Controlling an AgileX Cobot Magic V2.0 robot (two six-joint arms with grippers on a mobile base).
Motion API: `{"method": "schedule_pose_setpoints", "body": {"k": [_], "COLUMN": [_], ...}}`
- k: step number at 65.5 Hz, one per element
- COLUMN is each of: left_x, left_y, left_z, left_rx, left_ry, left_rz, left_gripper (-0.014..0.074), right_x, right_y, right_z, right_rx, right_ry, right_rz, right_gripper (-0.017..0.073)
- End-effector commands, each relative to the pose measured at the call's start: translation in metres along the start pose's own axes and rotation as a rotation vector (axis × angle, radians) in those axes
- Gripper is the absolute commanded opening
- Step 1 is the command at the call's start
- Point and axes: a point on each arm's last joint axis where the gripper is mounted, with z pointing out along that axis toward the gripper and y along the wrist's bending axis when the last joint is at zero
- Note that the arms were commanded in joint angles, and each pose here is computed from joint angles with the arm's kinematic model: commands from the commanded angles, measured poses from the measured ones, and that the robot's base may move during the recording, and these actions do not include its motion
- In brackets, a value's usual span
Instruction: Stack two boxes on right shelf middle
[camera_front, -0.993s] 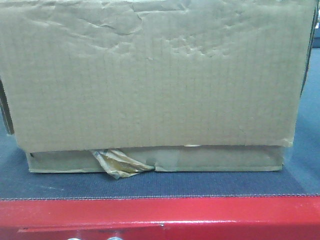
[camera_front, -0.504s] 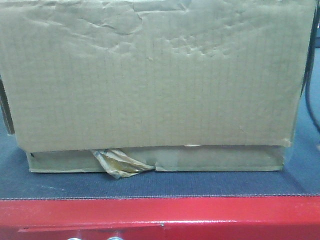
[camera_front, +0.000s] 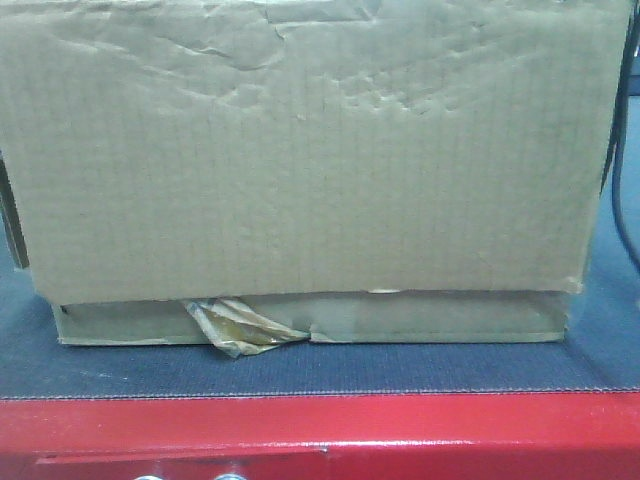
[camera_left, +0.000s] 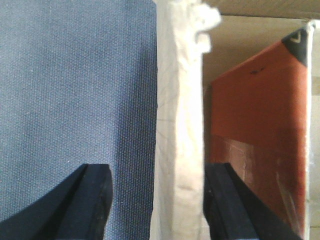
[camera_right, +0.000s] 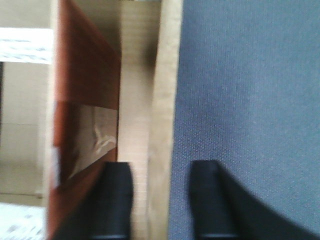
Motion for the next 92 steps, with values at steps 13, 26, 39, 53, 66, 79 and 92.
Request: {"method": "schedule_pose_setpoints", "body": {"k": [13,26,39,53,66,79,92], "left_x": [-0.001,-0.007,-0.016,-0.031,-0.043,-0.049,-0.052], "left_y": [-0.002,-0.002,0.009,0.015,0.011,0.009,0.008], "left_z": [-0.006,-0.041,-0.09,-0.133,-0.15,-0.155,-0.159], "left_rx": [-0.007,-0.046,-0.033,-0.008,0.063,0.087,0.09], "left_ry": [-0.029,-0.166,-0.323,-0.545,-0.706,-0.795,-0.842], "left_rz": [-0.046,-0.051,-0.072,-0.061,-0.032,-0.012,0.002], "left_gripper": [-0.0111,-0.0111,-0.0111,-0.0111,-0.0111,-0.0111,-0.0111], "right_x": [-0.004,-0.006,-0.017,-0.033,-0.04,-0.044,-0.048], "right_y": [-0.001,0.018,0.024,0.025,0.025,0.023,0.021], "right_z": [-0.003,-0.035,-0.084,-0.131,-0.142,-0.146,-0.141], "right_rx": [0.102,0.109,0.057,0.001,-0.025,-0.006,-0.002], "right_ry": [-0.054,-0.172,-0.372,-0.633,-0.734,-0.787,-0.792], "right_rz": [-0.003,-0.033,-0.039,-0.041,0.009,-0.003,0.0], "right_gripper": [-0.016,-0.0162,-0.0162,-0.0162,-0.0162,-0.0162,-0.0162]}}
